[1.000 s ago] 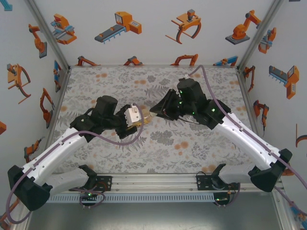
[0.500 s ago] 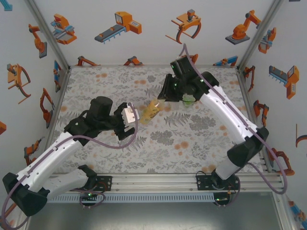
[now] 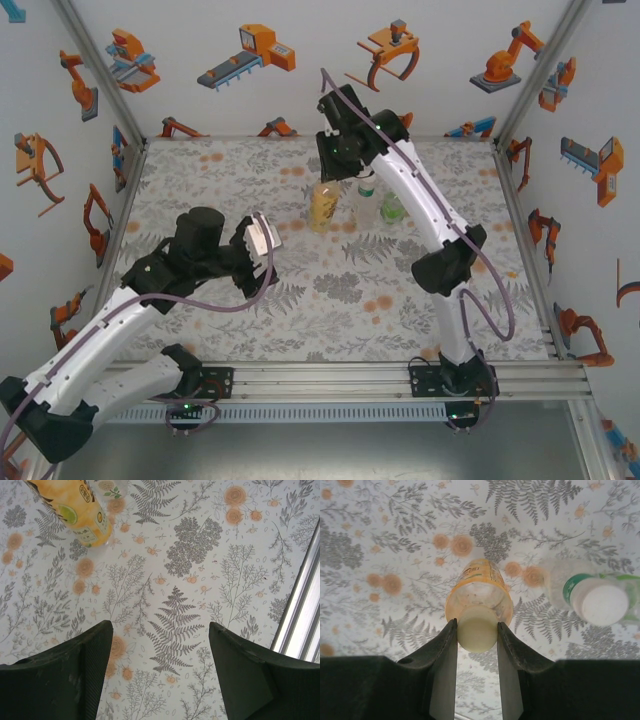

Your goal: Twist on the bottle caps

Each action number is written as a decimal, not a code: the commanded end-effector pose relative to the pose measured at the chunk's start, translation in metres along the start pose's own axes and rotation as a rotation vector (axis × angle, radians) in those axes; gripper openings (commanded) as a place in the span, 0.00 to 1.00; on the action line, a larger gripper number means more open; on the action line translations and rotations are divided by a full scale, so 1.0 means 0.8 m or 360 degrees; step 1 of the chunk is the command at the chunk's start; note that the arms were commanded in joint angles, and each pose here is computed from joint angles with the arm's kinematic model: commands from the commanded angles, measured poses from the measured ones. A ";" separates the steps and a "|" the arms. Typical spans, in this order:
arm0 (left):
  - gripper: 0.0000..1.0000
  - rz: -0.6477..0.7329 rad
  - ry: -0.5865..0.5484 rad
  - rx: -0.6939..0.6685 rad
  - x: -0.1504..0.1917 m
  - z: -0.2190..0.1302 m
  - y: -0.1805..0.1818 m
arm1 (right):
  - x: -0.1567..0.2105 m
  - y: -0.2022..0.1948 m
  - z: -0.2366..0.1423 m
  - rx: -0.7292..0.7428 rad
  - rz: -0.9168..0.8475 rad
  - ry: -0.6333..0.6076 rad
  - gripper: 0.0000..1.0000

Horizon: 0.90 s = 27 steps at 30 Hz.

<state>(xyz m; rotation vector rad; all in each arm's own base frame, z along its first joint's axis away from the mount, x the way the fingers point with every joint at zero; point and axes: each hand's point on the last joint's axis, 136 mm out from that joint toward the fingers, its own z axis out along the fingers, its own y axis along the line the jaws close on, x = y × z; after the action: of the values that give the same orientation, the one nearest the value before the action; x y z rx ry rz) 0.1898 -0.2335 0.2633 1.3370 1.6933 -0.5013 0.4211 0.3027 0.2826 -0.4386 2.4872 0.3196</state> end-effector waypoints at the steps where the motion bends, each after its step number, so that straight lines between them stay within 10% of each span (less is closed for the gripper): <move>1: 0.71 -0.0096 -0.0003 -0.0010 0.005 -0.010 -0.005 | -0.005 -0.018 -0.005 0.0095 -0.0136 -0.0013 0.00; 17: 0.71 -0.0181 -0.0036 -0.0050 0.009 -0.024 -0.009 | -0.009 -0.015 0.052 0.0071 -0.0247 0.0003 0.01; 27: 0.72 -0.0170 -0.0027 -0.0032 0.010 -0.020 -0.010 | -0.004 -0.014 0.056 0.0062 -0.0255 0.0028 0.32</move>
<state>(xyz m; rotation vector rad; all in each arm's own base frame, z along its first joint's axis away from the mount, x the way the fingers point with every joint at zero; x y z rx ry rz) 0.1789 -0.2193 0.2669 1.2256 1.7413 -0.5352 0.4461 0.3071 0.2473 -0.6113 2.4657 0.2087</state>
